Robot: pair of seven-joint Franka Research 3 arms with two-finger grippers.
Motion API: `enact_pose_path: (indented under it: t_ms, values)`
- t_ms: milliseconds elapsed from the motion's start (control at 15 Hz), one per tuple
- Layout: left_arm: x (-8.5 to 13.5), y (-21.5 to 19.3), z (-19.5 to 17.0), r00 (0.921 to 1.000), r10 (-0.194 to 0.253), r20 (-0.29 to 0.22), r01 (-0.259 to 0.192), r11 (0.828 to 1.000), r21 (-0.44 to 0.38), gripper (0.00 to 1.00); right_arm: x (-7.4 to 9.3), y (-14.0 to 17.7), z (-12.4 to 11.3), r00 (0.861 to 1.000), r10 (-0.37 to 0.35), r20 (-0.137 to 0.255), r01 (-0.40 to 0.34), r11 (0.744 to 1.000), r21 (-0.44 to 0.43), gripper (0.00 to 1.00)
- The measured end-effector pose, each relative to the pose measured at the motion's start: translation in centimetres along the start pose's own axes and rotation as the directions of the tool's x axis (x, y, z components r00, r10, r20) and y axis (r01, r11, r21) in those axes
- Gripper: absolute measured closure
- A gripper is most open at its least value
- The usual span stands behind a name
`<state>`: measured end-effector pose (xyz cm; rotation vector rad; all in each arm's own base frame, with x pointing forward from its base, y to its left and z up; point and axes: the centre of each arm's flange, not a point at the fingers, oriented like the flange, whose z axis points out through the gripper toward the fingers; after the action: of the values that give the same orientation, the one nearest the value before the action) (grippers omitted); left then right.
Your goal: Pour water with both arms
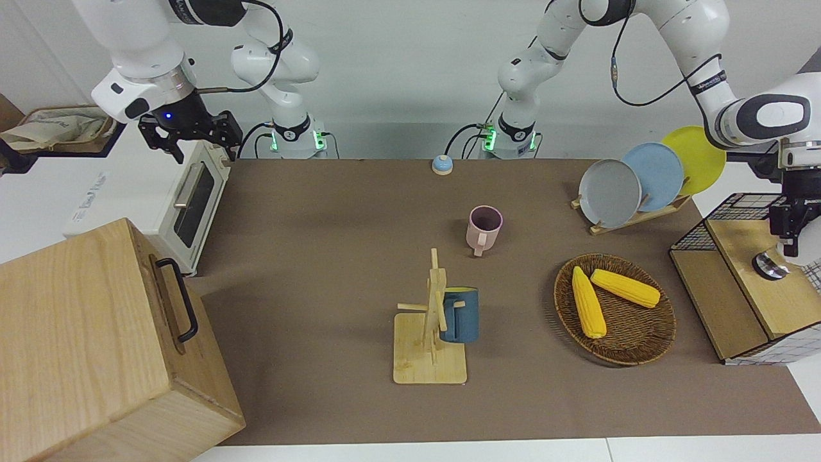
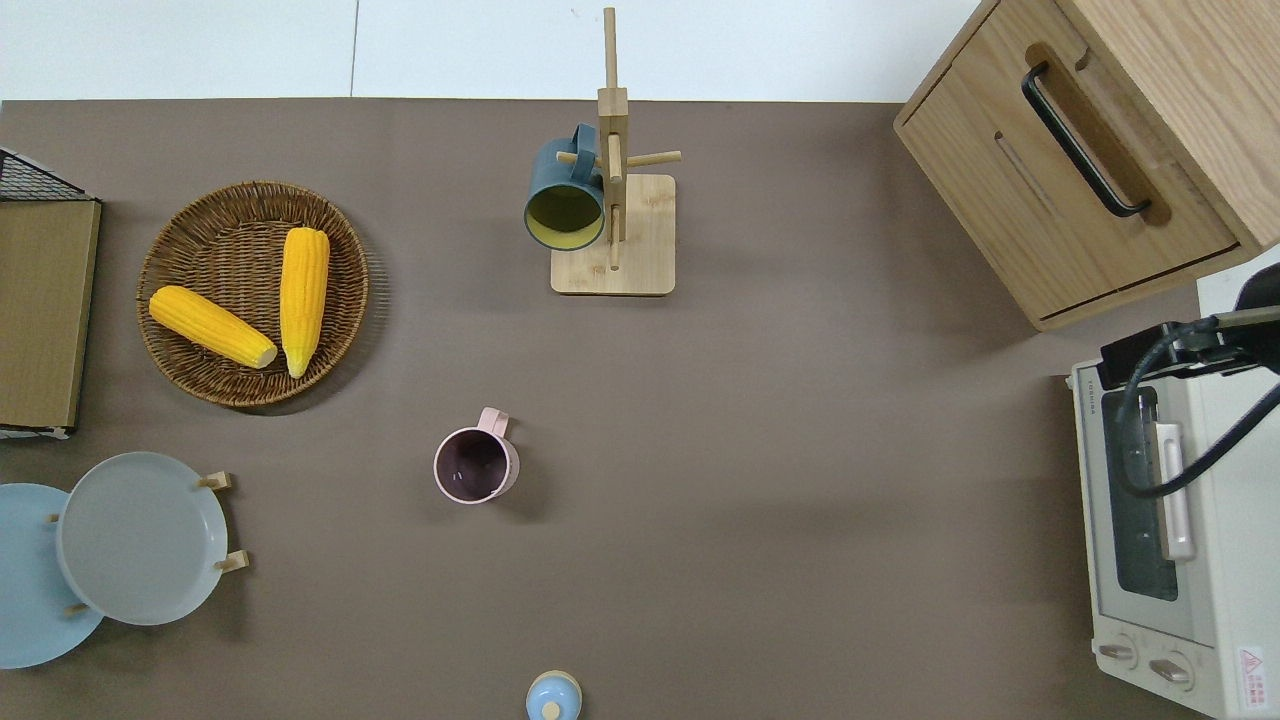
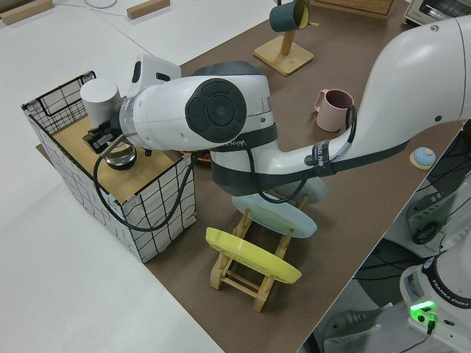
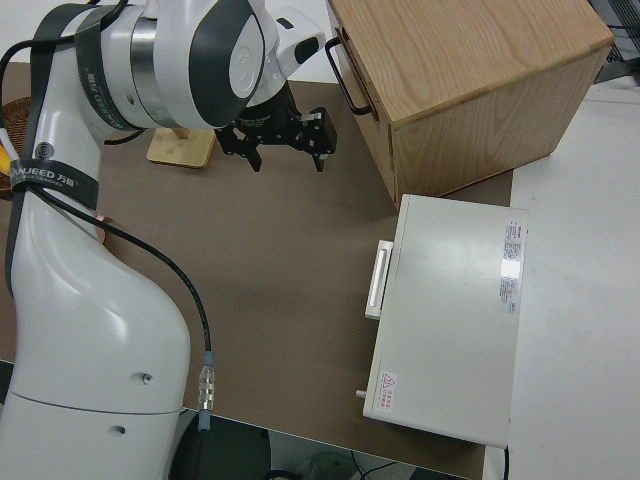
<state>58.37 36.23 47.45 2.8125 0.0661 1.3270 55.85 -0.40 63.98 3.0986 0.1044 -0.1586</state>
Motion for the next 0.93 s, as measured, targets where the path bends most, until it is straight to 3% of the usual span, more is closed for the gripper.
enact_pose_path:
  t_ms: [267,667,933]
  values:
    - [0.8,-0.2,-0.5,0.9999,0.005,-0.016,-0.005,1.000,0.007,0.02,0.0,0.0,0.0,1.000,0.000,0.000,0.000,1.000,0.000,0.00]
    - [1.9,-1.0,-1.6,0.9997,-0.002,-0.024,0.003,1.000,0.019,0.00,0.0,0.0,0.0,1.000,0.000,0.000,0.000,1.000,0.000,0.00]
    - [4.0,-1.5,-3.3,0.9949,-0.054,0.085,0.055,0.998,-0.014,0.00,0.0,0.0,0.0,1.000,0.000,0.000,0.000,1.000,0.000,0.00]
